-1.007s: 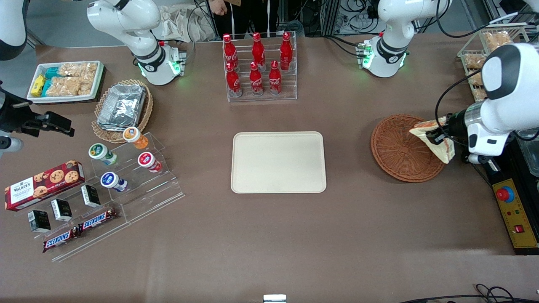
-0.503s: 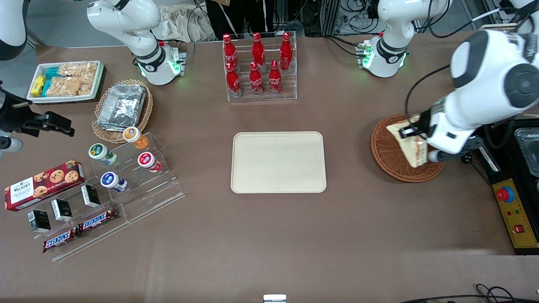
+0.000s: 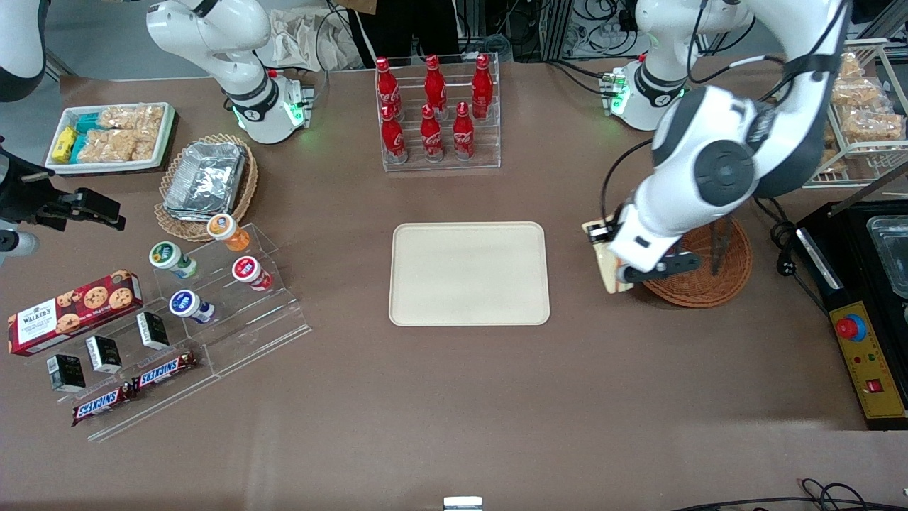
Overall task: Place sandwich from basket to tray
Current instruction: 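Carry the held sandwich over the cream tray and lower it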
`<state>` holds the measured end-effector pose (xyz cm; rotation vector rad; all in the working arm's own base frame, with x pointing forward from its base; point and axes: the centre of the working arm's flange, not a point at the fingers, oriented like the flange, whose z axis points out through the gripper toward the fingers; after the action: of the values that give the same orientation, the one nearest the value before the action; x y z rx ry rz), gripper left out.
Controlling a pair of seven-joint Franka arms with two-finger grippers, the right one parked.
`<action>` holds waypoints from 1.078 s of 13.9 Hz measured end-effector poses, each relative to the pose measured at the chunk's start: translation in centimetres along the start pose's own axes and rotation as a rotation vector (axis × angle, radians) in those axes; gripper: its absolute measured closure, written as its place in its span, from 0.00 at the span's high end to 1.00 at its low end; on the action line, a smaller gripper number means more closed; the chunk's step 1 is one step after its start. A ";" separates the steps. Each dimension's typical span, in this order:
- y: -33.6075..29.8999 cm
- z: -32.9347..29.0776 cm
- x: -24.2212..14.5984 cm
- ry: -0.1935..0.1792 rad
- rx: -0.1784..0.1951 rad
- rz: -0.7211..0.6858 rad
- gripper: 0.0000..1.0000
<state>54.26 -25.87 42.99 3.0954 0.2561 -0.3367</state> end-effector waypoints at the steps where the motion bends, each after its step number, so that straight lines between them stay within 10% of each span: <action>1: 1.5 1.6 -0.2 -0.007 0.015 0.024 0.31; 15: 9.1 17.4 0.5 -0.109 0.015 0.133 0.36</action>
<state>52.57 -35.38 25.84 3.0745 0.0459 -0.5029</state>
